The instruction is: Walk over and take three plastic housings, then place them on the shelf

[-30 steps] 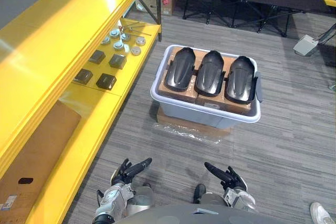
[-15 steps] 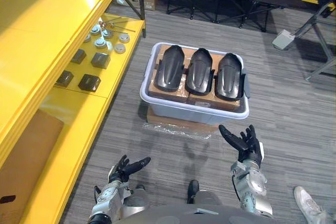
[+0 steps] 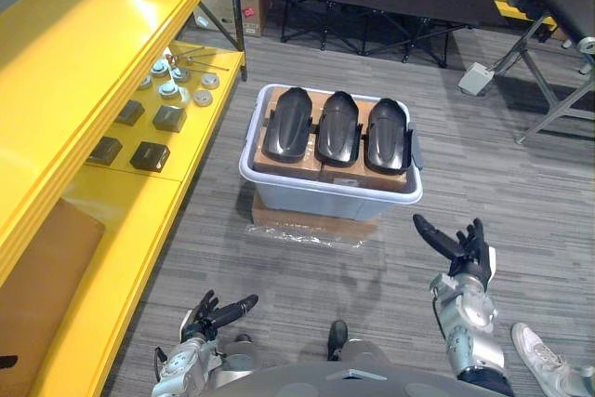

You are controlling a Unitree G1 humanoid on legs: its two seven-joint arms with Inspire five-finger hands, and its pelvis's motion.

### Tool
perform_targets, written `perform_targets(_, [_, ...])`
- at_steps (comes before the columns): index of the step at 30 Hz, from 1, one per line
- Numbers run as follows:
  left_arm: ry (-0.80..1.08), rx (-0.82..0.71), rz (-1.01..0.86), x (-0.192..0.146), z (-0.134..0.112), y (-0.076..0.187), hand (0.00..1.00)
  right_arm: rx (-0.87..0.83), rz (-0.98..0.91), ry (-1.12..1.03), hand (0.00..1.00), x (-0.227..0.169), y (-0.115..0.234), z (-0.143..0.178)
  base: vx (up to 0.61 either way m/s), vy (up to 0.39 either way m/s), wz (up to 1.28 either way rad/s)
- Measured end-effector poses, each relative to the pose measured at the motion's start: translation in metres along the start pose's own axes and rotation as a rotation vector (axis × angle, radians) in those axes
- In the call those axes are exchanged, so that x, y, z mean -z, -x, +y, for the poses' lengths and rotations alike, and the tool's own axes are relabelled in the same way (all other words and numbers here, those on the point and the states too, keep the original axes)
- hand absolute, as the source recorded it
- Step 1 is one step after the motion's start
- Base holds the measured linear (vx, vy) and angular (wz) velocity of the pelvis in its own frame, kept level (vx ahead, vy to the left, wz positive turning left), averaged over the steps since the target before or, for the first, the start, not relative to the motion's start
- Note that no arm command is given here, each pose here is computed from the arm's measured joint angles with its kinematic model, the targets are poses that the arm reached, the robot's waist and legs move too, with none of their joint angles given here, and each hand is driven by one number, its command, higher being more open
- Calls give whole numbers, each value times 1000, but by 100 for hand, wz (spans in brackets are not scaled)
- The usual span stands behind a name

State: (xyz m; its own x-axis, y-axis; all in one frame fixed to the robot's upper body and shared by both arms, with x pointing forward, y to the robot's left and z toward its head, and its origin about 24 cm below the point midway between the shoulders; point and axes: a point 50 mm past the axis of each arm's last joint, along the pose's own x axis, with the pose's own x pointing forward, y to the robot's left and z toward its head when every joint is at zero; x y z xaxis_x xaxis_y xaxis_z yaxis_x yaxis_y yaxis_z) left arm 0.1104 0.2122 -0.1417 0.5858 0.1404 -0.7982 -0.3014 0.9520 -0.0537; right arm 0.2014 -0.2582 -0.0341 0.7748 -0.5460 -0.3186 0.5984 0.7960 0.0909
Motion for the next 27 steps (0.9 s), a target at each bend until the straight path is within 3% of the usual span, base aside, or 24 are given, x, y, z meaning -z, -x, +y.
perform_targets(7, [-3,5,-7,-1,-2,0,100,-44,47,0,100,2,-3,3,49,-2,8])
perform_targets(13, [3,10,3,3,-5,1,100,-10,232,-23,100,48,11,-8,57,35,0])
perform_targets(18, [6,14,7,4,-6,1,100,-2,264,-52,100,66,26,-9,-38,25,-6])
perform_targets(24, [4,16,-4,0,-7,0,100,24,186,-52,100,52,17,-6,-135,11,0])
perform_targets(27, [-17,29,-68,-19,-9,-4,100,36,65,-77,100,14,-11,6,-206,31,17])
